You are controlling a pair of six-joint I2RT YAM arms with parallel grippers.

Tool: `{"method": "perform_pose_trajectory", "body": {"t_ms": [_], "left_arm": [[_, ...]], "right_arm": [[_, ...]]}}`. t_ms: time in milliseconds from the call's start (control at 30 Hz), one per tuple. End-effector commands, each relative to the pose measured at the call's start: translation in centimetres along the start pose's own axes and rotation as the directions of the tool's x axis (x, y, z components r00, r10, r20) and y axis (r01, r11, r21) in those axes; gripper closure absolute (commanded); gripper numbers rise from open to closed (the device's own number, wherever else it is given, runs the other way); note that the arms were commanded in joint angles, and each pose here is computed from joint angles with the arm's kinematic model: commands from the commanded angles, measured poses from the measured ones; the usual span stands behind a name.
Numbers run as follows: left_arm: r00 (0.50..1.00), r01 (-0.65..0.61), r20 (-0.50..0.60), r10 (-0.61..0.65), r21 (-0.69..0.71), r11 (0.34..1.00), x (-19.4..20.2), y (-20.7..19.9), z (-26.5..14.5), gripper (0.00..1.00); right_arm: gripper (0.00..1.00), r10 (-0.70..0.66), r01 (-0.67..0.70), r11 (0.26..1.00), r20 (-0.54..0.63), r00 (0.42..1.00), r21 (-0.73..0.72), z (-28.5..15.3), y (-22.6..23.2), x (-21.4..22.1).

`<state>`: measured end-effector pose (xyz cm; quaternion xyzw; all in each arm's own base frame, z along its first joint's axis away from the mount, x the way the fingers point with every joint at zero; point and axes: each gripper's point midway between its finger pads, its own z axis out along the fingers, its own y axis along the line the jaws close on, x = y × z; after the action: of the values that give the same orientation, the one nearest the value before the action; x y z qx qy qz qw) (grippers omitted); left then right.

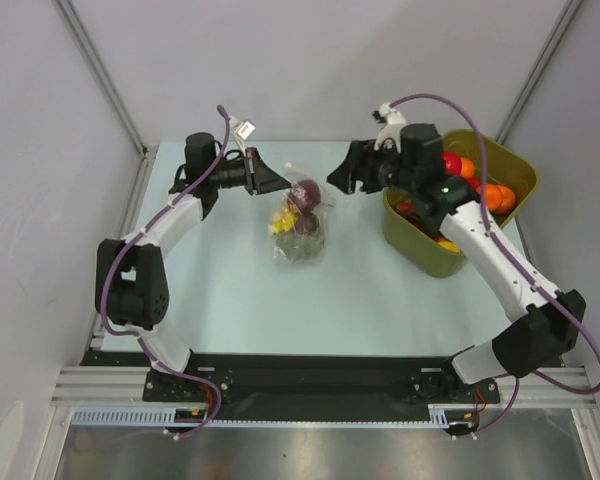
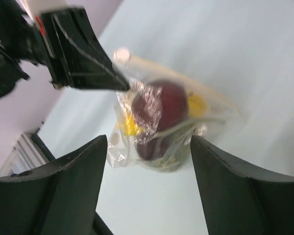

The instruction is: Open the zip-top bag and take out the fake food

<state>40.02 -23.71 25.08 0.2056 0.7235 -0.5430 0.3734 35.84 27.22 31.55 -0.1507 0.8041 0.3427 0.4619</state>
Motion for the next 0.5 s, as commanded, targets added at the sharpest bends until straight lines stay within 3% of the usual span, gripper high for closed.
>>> {"method": "perform_pose_trajectory", "body": {"t_ms": [0,200,467], "left_arm": [[0.969,-0.246,0.03,0.245,0.212,0.946,-3.1,-6.8,-1.7,1.0],[0.961,-0.265,0.003,0.277,0.305,0.915,-2.8,-10.0,-3.0,1.0],[0.965,-0.176,-0.099,0.242,0.437,0.882,0.2,-12.9,-3.1,1.0]], "right_arm": [[0.25,-0.054,0.068,0.971,0.067,0.996,-0.228,-3.3,3.2,-3.8],[0.26,-0.122,0.106,0.923,-0.021,0.992,-0.371,-2.2,4.6,-2.8],[0.3,-0.156,0.147,0.854,0.023,0.987,-0.499,-0.7,5.9,-2.3]]}}
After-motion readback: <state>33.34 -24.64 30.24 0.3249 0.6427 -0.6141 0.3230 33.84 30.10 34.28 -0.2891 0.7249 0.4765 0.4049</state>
